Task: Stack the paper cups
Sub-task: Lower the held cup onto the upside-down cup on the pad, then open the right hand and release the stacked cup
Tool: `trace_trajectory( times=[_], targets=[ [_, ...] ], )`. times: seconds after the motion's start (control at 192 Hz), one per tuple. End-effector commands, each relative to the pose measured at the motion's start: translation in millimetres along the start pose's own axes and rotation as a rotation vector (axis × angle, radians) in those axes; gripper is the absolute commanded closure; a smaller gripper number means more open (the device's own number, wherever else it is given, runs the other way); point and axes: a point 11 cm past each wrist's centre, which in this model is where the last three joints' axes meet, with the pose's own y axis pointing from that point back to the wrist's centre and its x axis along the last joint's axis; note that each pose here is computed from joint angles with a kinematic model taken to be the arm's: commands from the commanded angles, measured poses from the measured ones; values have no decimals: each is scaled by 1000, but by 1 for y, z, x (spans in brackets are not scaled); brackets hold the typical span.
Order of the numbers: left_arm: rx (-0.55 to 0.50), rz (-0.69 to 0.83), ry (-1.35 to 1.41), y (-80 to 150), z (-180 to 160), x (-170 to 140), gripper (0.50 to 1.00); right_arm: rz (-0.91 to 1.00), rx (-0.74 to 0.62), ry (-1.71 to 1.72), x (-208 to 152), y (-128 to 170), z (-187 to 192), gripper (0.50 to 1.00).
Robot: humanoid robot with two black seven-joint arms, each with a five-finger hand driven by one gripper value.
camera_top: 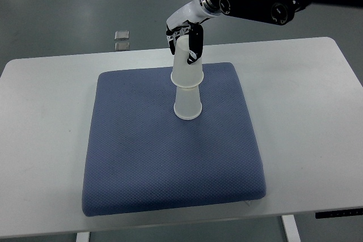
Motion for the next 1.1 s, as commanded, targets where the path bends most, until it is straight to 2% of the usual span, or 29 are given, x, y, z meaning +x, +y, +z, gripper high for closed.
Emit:
trace_trajectory(
  times=[0.0, 0.681, 0.947, 1.092],
  targets=[
    [-1, 0, 0, 0, 0, 0, 500, 1, 0, -3, 0, -1, 1, 816],
    [1, 1, 0, 0, -1, 0, 500, -5, 10, -34, -16, -16, 6, 791],
    [2, 1, 1, 0, -1, 0, 500, -2, -6, -68, -22, -26, 20, 781],
    [5, 0, 1, 0, -3, 0, 500, -4, -14, -87, -28, -32, 28, 750]
  ],
)
